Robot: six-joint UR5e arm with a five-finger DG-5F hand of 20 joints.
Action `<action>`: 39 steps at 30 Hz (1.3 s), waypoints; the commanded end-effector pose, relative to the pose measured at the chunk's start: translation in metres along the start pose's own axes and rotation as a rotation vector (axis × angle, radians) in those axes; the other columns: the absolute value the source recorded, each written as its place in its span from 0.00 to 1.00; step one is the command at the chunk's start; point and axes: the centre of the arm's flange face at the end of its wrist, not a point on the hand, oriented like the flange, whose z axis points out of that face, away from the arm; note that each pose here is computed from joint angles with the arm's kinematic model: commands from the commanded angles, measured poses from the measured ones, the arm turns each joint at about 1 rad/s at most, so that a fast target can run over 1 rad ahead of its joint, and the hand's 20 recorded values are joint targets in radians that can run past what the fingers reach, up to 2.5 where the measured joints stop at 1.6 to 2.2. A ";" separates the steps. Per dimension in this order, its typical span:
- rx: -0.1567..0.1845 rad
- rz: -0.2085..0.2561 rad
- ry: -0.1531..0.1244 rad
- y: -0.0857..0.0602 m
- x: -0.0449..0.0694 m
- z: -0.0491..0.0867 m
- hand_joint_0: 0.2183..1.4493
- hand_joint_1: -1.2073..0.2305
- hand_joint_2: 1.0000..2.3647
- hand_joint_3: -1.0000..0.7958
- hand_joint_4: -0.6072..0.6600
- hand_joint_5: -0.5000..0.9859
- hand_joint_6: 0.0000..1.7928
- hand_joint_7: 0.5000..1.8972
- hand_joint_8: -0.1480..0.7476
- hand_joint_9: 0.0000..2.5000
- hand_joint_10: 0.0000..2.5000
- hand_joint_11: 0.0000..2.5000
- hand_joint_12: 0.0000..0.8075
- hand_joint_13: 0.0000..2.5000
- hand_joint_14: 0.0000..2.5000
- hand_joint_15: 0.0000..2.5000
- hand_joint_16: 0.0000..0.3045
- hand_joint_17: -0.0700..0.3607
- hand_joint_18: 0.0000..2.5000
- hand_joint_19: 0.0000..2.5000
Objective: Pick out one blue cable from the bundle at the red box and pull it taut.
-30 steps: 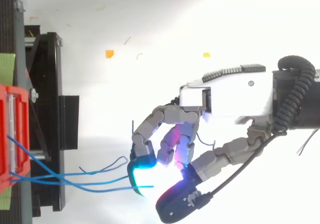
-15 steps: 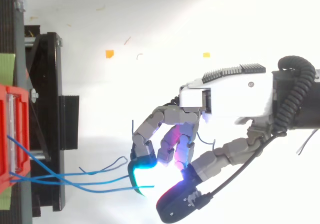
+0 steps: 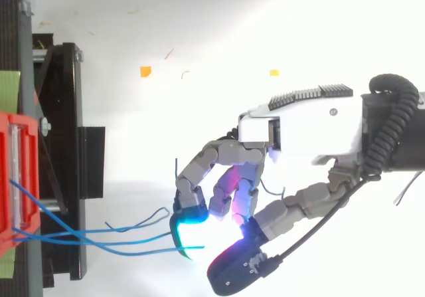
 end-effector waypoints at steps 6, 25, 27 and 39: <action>0.000 0.000 0.000 0.000 0.000 0.000 0.33 0.40 0.00 0.35 0.44 0.31 0.50 0.32 0.50 0.51 0.01 0.30 0.45 0.33 0.01 0.19 0.18 0.46 0.32 0.27; 0.000 0.000 0.000 0.000 0.000 0.000 0.32 0.38 0.00 0.36 0.43 0.31 0.50 0.33 0.50 0.53 0.01 0.30 0.46 0.34 0.01 0.19 0.19 0.46 0.33 0.26; 0.000 0.000 0.000 0.000 0.000 0.000 0.32 0.38 0.00 0.36 0.43 0.31 0.50 0.33 0.50 0.53 0.01 0.31 0.45 0.34 0.01 0.19 0.19 0.46 0.33 0.26; 0.000 0.000 0.000 0.000 0.000 0.000 0.32 0.37 0.00 0.37 0.43 0.31 0.49 0.33 0.50 0.53 0.01 0.31 0.45 0.34 0.01 0.19 0.19 0.46 0.33 0.26</action>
